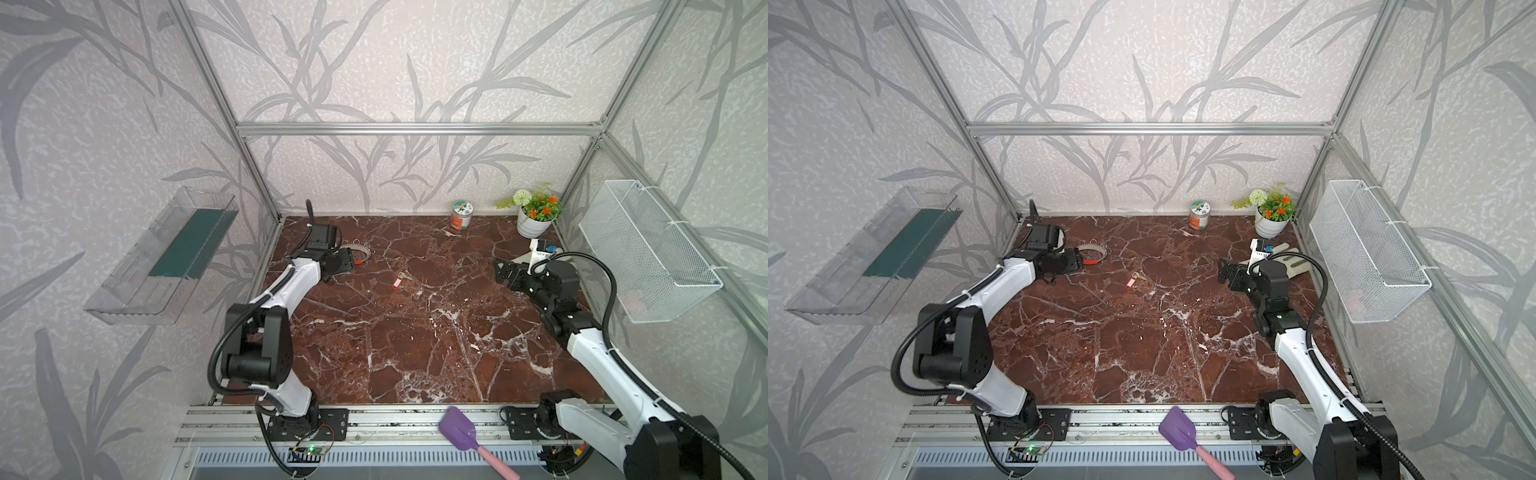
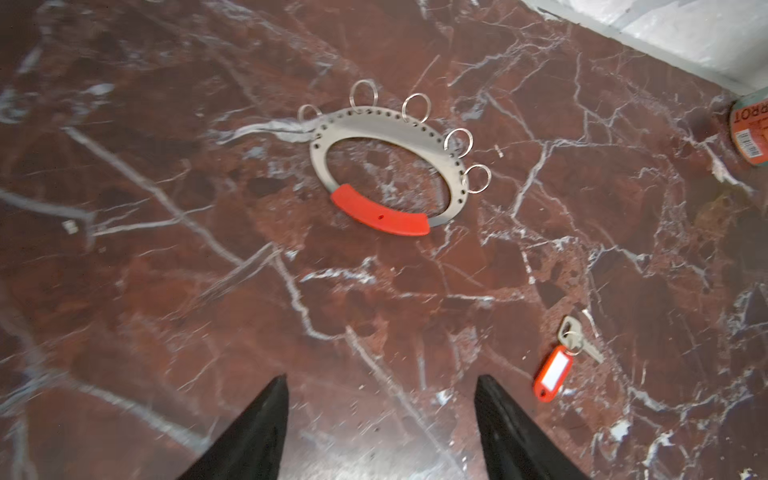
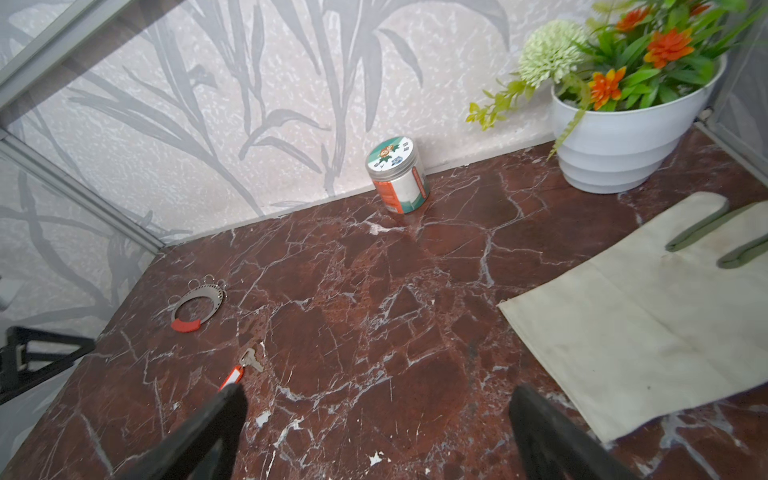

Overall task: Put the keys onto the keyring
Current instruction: 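Reach the left gripper toward the ring plate while the right gripper moves forward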

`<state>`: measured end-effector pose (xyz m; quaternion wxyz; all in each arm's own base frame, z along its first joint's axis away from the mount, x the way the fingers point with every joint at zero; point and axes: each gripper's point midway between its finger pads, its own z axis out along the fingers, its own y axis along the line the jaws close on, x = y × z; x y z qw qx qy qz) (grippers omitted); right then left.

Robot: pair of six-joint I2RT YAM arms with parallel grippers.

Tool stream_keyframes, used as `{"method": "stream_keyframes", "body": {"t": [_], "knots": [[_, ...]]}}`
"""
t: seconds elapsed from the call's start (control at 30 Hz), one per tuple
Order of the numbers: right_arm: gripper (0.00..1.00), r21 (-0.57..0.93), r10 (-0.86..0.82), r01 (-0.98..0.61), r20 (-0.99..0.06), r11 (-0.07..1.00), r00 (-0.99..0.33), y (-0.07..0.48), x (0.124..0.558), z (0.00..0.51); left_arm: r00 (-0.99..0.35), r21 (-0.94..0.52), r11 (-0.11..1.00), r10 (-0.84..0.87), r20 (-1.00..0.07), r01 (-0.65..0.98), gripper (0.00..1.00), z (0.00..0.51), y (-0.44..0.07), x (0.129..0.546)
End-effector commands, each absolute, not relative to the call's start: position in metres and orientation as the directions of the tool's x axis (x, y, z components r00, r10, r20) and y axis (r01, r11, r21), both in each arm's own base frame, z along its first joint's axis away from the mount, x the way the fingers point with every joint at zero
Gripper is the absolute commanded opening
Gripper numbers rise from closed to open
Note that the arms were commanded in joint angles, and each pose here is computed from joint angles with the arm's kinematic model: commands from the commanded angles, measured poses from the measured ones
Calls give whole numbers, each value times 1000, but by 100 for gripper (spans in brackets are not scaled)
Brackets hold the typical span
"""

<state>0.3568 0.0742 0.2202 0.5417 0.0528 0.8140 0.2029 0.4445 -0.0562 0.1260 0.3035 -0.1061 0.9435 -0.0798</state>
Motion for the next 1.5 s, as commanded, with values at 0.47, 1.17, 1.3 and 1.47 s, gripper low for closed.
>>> {"method": "stream_keyframes", "body": {"t": [0.47, 1.17, 1.3, 1.47], "knots": [[99, 351, 218, -238, -867, 906, -448, 104, 351, 222, -934, -112, 993, -80, -349, -43, 62, 34, -108, 541], [99, 354, 212, -243, -860, 903, -464, 108, 351, 217, -977, -269, 955, -162, -135, -122, 58, 8, -154, 409], [99, 351, 200, -255, -858, 901, -474, 112, 351, 215, -981, -277, 951, -172, -93, -141, 58, 2, -157, 355], [99, 350, 191, -259, -852, 900, -488, 115, 351, 211, -984, -291, 945, -170, -52, -148, 57, -5, -167, 294]]}}
